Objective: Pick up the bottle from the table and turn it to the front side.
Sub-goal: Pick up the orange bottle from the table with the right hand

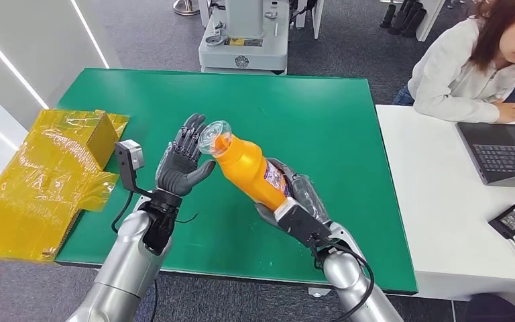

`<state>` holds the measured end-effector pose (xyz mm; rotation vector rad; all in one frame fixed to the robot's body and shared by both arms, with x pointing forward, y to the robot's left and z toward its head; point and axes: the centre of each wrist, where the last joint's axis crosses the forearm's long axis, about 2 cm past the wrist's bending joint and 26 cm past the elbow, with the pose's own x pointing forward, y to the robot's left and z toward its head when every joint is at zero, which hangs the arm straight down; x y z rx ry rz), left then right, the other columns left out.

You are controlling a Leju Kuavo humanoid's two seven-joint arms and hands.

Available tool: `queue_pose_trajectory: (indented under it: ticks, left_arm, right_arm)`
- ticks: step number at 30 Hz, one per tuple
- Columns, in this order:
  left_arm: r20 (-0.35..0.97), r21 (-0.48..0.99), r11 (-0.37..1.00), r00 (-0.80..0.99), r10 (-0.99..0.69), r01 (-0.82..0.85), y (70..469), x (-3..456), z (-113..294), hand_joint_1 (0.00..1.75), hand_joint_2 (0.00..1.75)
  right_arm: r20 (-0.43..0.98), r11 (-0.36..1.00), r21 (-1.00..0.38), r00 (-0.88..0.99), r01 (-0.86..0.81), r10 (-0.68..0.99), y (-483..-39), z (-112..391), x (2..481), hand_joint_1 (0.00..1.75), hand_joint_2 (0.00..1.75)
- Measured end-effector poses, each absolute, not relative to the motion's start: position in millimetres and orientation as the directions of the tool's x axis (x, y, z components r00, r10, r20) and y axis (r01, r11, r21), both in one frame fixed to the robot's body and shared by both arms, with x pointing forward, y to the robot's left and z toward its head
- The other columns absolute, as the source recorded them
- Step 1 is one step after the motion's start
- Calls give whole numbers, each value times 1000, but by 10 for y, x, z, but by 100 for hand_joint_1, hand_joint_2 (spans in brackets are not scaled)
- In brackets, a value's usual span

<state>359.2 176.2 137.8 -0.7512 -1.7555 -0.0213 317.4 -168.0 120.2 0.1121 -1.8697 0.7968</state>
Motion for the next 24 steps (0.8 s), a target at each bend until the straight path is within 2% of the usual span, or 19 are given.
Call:
queue_pose_trajectory:
  ticks: [10, 18, 24]
  left_arm:
    - [879, -361, 767, -83, 470, 530, 1748, 3600, 1371, 0, 175]
    - [884, -336, 810, -134, 447, 481, 1929, 3526, 1363, 0, 175]
    - [884, -328, 822, -155, 441, 466, 2048, 3491, 1354, 0, 175]
  right_arm:
    - [852, 793, -470, -432, -388, 294, -1678, 1200, 3213, 175, 175]
    - [882, 910, -367, -383, -195, 273, -2047, 1194, 3273, 175, 175]
    - [892, 944, -316, -369, -93, 262, -2314, 1238, 3333, 175, 175]
